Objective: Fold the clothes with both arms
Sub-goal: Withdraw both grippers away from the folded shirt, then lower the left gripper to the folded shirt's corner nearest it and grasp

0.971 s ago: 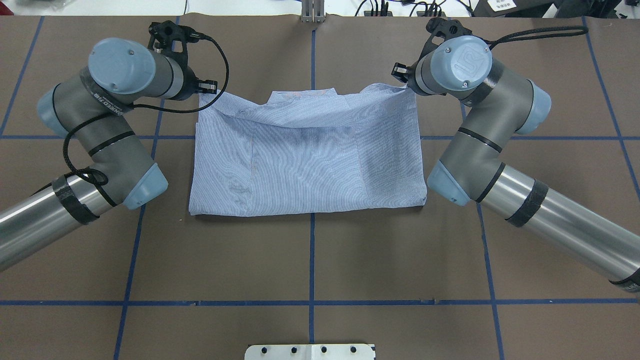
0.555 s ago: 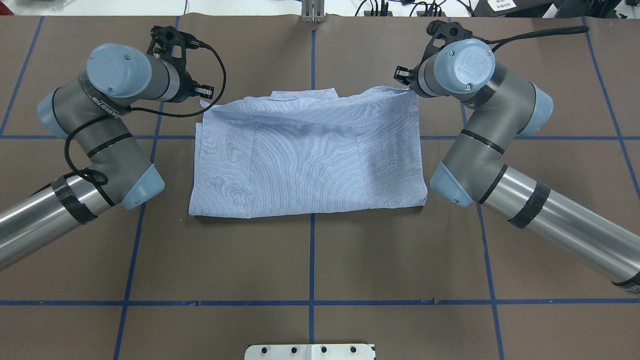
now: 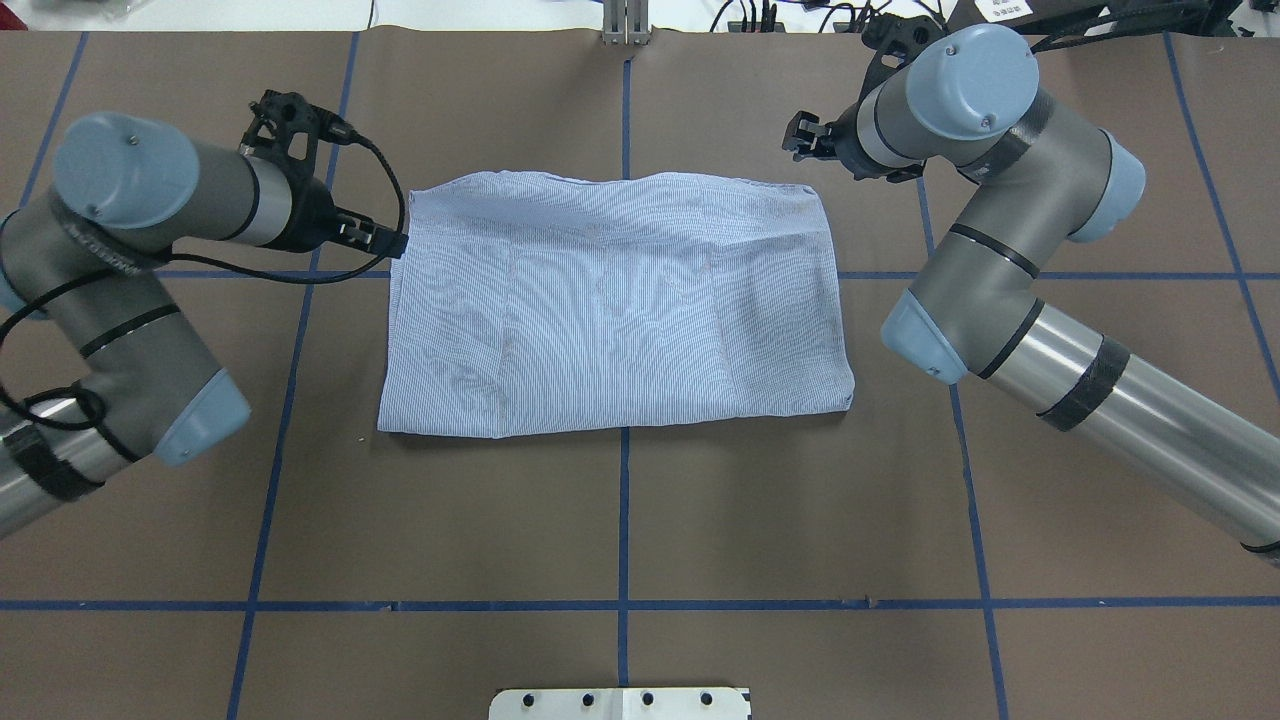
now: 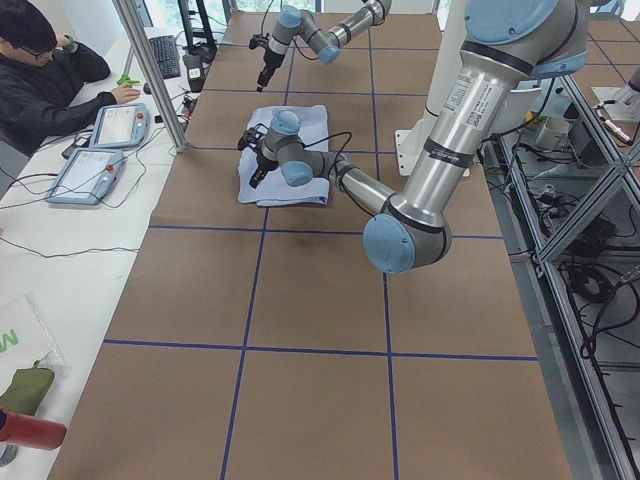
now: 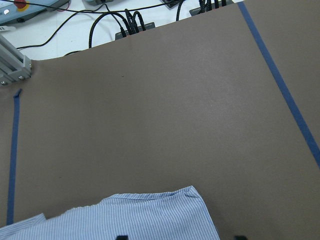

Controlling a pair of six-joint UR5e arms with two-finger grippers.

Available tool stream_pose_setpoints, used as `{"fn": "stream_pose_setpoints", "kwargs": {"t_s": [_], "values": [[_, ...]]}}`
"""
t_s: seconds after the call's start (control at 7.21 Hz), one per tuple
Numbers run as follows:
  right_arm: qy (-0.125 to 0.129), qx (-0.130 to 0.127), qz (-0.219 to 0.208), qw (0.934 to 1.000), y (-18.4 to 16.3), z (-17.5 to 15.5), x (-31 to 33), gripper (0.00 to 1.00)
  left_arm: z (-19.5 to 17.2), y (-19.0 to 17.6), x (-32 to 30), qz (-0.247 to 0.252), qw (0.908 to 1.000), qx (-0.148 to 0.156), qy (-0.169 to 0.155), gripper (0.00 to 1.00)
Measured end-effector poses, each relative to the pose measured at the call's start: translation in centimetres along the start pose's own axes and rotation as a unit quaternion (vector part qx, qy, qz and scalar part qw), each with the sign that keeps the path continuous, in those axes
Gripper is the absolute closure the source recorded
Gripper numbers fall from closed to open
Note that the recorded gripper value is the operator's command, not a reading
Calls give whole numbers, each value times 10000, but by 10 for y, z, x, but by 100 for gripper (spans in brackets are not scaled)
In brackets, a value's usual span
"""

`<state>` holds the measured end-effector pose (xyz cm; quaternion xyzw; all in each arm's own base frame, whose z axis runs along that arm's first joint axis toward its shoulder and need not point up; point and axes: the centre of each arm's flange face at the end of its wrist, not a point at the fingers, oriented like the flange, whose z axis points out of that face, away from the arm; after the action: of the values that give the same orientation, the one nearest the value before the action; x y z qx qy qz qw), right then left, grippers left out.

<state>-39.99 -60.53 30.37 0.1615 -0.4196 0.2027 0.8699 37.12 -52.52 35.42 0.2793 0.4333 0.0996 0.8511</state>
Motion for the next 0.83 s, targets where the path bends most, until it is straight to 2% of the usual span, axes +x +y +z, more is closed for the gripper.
{"fn": "stream_pose_setpoints", "kwargs": {"t_s": [0.28,0.55,0.69,0.83], "values": [[-13,1,-7,10000,-1,-1,1,0,-23,68,13,-399,9986,-113,330,0],[-29,24,-7,10000,-1,-4,0,0,-14,122,47,-823,9951,-210,513,20],[-33,28,-5,10000,-1,-4,0,0,-5,139,63,-965,9936,-251,525,34],[-36,30,-4,10000,-1,-4,0,0,3,151,74,-1033,9930,-267,504,36]]}}
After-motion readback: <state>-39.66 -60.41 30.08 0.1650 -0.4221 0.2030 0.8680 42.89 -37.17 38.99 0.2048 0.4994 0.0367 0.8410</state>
